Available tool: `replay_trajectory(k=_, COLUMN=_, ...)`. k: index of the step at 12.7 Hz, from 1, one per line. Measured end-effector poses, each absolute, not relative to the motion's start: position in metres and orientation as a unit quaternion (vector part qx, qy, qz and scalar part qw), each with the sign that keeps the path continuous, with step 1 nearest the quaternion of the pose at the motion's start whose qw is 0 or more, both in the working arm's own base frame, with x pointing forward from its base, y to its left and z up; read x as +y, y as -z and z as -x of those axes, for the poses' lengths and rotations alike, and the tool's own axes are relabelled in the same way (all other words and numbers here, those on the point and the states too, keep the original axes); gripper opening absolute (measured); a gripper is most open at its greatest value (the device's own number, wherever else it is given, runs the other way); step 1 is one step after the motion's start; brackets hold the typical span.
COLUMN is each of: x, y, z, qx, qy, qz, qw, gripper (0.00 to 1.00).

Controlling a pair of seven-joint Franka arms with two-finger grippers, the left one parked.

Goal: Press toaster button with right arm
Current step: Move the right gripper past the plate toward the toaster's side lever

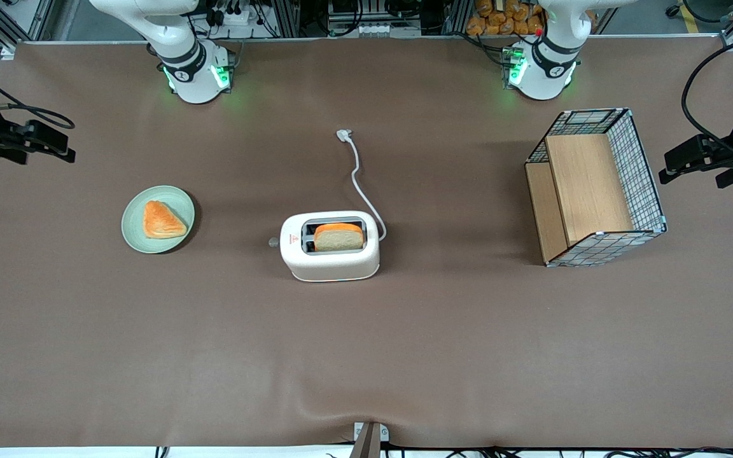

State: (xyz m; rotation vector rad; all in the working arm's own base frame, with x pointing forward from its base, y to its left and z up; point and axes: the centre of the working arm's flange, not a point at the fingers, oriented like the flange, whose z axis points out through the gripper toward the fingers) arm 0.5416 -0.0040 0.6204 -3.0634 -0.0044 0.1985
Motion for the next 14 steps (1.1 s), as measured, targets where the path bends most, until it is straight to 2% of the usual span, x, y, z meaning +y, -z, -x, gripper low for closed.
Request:
replay_trajectory(k=2, x=0.004, y=-0.613, z=-0.545, qx=0.023, qy=-0.072, qz=0.996, qw=0.056, gripper=0.54)
replay_trajectory(k=6, x=0.034, y=-0.572, z=-0.552, qx=0.032, qy=-0.109, qz=0.989, qw=0.094, gripper=0.04)
replay_trajectory(k=7, x=0.042, y=-0.558, z=-0.555, qx=0.031, qy=-0.113, qz=0.988, qw=0.103, gripper=0.01)
replay_trajectory(k=14, x=0.094, y=-0.465, z=-0.578, qx=0.024, qy=-0.167, qz=0.973, qw=0.159, gripper=0.01)
